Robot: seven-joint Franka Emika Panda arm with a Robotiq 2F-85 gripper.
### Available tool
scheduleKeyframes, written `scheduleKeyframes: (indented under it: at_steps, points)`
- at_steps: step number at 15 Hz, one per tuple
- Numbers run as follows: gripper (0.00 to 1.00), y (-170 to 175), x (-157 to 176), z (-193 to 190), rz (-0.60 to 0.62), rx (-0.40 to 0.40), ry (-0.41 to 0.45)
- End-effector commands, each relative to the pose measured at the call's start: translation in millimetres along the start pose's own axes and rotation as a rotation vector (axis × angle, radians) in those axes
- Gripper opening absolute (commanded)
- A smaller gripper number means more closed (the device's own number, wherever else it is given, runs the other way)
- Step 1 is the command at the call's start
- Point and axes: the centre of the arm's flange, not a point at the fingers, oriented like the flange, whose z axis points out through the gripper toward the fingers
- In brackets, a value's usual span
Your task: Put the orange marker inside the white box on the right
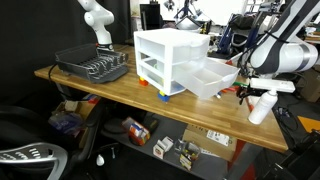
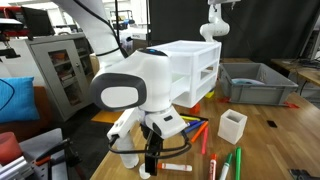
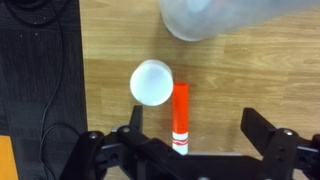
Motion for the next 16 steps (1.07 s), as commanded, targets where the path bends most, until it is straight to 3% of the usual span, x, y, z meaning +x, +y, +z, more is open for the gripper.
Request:
scheduleKeyframes:
  at_steps: [1,3,12,15,16]
  points:
    - [0.93,3.9,-5.1,-6.6,0.012,-0.007,0.026]
    - [0.74,4.0,-4.9,-6.7,0.021,-0.006,0.029]
    - [0.10,1.0,-5.8,-5.2,0.040,-0.002,0.022]
    - [0.03,1.3,-5.3,-4.9,0.046,-0.003,0.019]
    - [0.06,1.5,-4.9,-4.8,0.049,-0.005,0.020]
